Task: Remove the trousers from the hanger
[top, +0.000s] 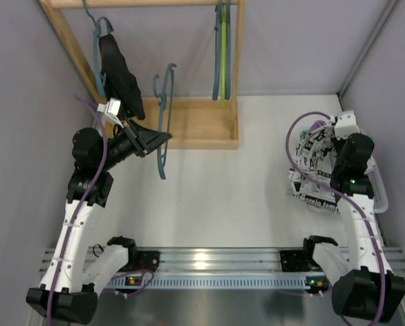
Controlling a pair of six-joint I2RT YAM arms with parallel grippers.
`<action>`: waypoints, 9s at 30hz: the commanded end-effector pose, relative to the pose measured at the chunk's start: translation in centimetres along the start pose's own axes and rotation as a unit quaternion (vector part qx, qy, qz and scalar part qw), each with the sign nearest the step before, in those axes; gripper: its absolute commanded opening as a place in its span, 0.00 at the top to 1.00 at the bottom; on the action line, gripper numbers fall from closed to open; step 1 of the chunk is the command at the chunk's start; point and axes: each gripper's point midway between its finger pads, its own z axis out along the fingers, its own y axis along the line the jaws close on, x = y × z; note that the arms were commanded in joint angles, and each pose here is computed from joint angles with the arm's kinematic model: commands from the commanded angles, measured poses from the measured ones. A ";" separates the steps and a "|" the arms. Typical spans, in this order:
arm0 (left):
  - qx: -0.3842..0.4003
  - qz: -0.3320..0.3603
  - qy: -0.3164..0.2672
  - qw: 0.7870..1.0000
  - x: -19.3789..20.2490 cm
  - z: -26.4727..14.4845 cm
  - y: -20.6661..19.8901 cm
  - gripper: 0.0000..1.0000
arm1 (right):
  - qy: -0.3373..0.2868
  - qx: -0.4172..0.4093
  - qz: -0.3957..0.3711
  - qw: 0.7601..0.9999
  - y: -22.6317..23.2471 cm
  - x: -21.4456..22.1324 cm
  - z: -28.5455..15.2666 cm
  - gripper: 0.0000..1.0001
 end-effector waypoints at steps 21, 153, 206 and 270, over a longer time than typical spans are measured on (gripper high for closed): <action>0.010 0.105 -0.048 0.993 -6.0 2.0 -3.0 1.00 | 0.195 -0.263 0.098 0.940 6.4 11.2 3.4 0.59; -0.198 0.204 -0.216 0.934 -25.5 -8.5 -0.1 0.23 | -0.083 -0.319 0.267 0.905 -2.0 -13.2 -15.3 0.01; -0.280 0.230 -0.214 0.907 -28.6 0.0 5.6 1.00 | -0.069 -0.327 0.285 0.898 -1.2 -12.4 -14.4 0.01; -0.104 0.284 -0.274 0.913 -17.4 -7.5 -8.6 1.00 | -0.173 -0.409 0.297 0.845 1.1 -20.7 -14.9 0.01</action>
